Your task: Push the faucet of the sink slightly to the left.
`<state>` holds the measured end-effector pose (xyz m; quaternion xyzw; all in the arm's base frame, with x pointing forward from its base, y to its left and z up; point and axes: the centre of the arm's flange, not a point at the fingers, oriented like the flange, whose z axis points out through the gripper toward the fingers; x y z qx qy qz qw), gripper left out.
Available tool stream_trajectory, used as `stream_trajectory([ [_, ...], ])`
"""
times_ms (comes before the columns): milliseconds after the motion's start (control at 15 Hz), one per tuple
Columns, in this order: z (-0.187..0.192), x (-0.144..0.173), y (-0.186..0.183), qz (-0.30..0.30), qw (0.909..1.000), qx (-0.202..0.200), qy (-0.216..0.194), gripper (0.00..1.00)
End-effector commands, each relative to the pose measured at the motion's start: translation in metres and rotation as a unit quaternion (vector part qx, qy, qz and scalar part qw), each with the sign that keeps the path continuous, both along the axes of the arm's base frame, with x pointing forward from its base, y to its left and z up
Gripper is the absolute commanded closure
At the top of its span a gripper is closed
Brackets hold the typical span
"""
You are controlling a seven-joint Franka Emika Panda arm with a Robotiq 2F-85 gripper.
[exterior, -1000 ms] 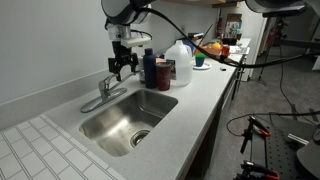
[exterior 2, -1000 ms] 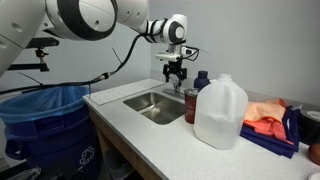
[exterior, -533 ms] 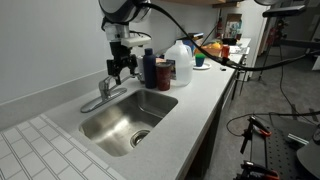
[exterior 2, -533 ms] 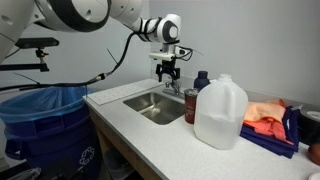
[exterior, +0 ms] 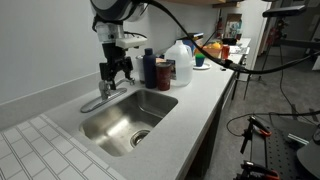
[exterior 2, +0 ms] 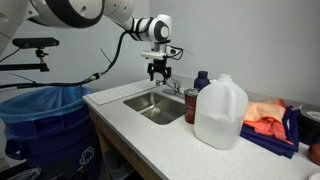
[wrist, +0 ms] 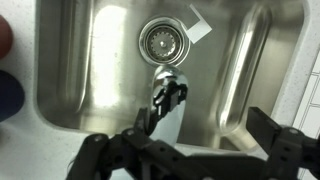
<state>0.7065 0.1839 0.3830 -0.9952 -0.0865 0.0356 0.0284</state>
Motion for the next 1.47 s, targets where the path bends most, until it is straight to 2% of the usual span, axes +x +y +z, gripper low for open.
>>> stream_trajectory([
  [0,0.012,-0.019,0.011,0.007,0.9997,0.021,0.006,0.0],
  [333,0.014,-0.017,0.01,0.005,0.9998,0.021,0.005,0.0],
  [600,0.029,-0.018,-0.005,-0.008,0.9999,-0.005,-0.003,0.0],
  [933,0.077,-0.032,-0.038,-0.019,0.9991,-0.023,-0.029,0.0],
  [1400,0.138,-0.07,-0.065,-0.046,0.9945,0.004,-0.094,0.0],
])
